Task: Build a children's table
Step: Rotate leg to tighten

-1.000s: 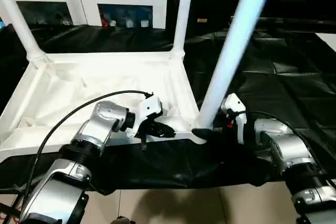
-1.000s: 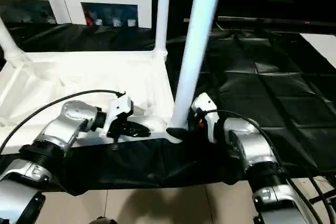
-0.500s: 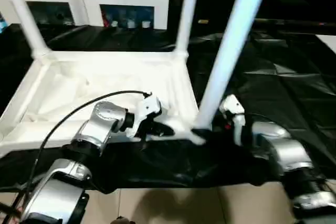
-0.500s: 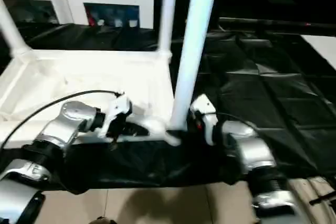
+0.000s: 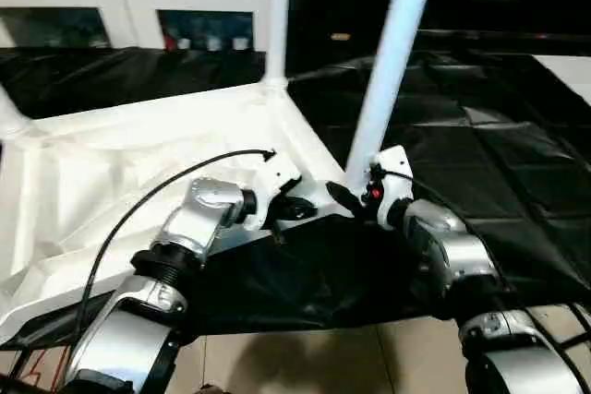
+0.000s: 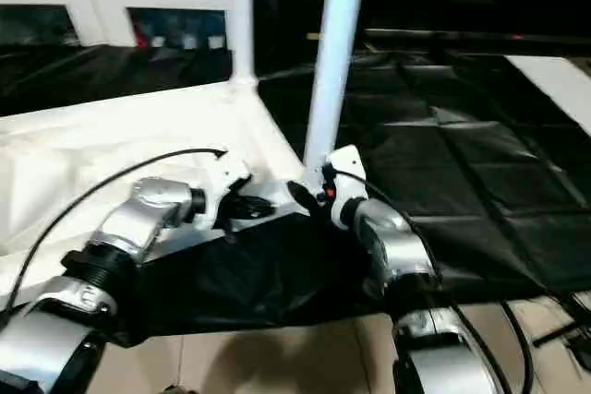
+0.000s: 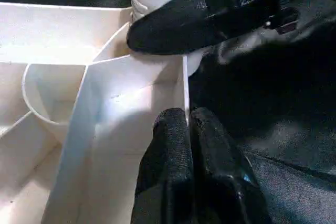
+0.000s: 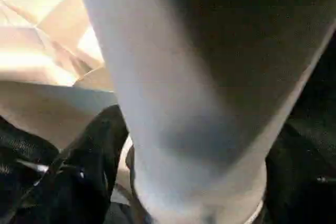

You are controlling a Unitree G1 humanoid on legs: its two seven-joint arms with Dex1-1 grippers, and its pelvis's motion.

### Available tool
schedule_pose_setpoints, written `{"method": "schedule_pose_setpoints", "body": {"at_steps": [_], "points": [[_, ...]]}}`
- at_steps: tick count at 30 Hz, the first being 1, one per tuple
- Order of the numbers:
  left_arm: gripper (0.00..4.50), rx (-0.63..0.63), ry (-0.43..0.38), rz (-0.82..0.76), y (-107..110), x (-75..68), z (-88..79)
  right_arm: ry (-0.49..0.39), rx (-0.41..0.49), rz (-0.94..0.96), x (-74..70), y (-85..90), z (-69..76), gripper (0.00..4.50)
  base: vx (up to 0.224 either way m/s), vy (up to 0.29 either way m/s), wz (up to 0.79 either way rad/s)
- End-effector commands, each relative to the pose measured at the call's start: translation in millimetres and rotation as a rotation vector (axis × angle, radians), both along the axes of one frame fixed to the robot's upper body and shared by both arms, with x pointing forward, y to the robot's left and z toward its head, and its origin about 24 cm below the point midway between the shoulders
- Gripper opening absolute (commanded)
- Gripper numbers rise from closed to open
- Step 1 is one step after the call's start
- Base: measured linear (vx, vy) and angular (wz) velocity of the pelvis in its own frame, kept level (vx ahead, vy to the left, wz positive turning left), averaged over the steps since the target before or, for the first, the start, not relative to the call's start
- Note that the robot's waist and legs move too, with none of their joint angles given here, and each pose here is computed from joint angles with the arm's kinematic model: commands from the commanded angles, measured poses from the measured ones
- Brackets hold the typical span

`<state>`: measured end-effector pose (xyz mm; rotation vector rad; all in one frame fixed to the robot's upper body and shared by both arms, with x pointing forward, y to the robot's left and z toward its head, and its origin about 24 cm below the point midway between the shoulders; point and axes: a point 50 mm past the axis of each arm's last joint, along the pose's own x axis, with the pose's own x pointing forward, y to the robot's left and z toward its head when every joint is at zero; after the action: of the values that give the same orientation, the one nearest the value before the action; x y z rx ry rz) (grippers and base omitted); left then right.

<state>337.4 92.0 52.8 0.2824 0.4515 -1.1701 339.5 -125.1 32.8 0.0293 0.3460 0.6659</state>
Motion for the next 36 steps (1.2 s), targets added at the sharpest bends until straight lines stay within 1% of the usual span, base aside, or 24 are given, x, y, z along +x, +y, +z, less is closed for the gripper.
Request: {"method": "schedule_pose_setpoints", "body": {"at_steps": [1,3,4,6,7,11,12,14,17,18,21,22,24,25,27,29,30,34,36], "points": [[0.00,-0.045,-0.009,-0.237,-28,-13.4,6.6,0.061,-0.026,0.202,-14.0,13.7,-10.7,4.01,0.000,0.000,0.00],[0.00,-0.044,-0.004,-0.246,-26,-14.0,6.4,0.059,-0.026,0.220,-15.2,10.9,-10.0,4.01,0.000,0.000,0.00],[0.00,-0.044,-0.004,-0.269,-22,-15.2,6.5,0.053,-0.029,0.260,-17.9,4.9,-8.7,4.01,0.000,0.000,0.00],[0.00,-0.038,-0.007,-0.289,-19,-16.0,6.3,0.051,-0.031,0.299,-21.1,-0.7,-7.4,4.01,0.000,0.000,0.00],[0.00,-0.021,-0.013,-0.323,-9,-16.7,5.8,0.055,-0.028,0.387,-29.1,-14.0,-3.1,4.01,0.000,0.000,0.00],[0.00,-0.003,-0.012,-0.336,-2,-16.2,5.2,0.059,-0.030,0.444,-34.2,-22.3,0.2,4.01,0.000,0.000,0.00],[0.00,0.007,-0.008,-0.351,2,-16.2,5.2,0.065,-0.027,0.470,-36.5,-27.4,2.4,4.01,0.000,0.000,0.00],[0.00,0.009,-0.004,-0.373,8,-16.5,6.2,0.072,-0.019,0.492,-38.3,-32.0,5.0,4.01,0.000,0.000,0.00],[0.00,0.009,0.000,-0.385,10,-16.6,6.9,0.082,-0.012,0.510,-39.9,-34.2,6.4,4.01,0.000,0.000,0.00],[0.00,0.010,0.004,-0.393,12,-16.5,7.4,0.091,-0.008,0.531,-41.9,-35.4,7.2,3.75,0.000,0.000,0.00],[0.00,0.010,0.010,-0.401,14,-16.5,7.6,0.101,-0.015,0.552,-44.5,-35.5,6.6,3.62,0.000,0.000,0.00],[0.00,0.010,0.010,-0.403,15,-16.6,7.5,0.101,-0.016,0.552,-44.7,-35.4,6.4,3.37,0.000,0.000,0.00],[0.00,0.011,0.010,-0.405,15,-16.7,7.1,0.101,-0.011,0.549,-44.6,-34.5,6.3,3.37,0.000,0.000,0.00],[0.00,0.008,0.012,-0.407,15,-17.1,6.5,0.100,-0.003,0.550,-44.8,-32.0,6.2,3.19,0.000,0.000,0.00],[0.00,0.007,0.012,-0.408,15,-17.4,6.1,0.101,0.003,0.554,-45.2,-30.8,6.0,2.99,0.000,0.000,0.00],[0.00,0.004,0.013,-0.407,14,-18.1,5.0,0.102,0.008,0.560,-46.5,-28.8,5.7,2.92,0.000,0.000,0.00],[0.00,0.005,0.010,-0.402,14,-17.8,4.6,0.101,0.009,0.560,-47.0,-28.4,5.5,2.83,0.000,0.000,0.00],[0.00,0.013,-0.009,-0.333,11,-13.3,2.8,0.089,0.004,0.527,-47.8,-26.7,2.2,2.76,0.000,0.000,0.00],[0.00,0.001,-0.029,-0.269,6,-8.4,3.7,0.066,-0.016,0.435,-42.4,-25.4,-2.7,2.75,0.000,0.000,0.00]]}}
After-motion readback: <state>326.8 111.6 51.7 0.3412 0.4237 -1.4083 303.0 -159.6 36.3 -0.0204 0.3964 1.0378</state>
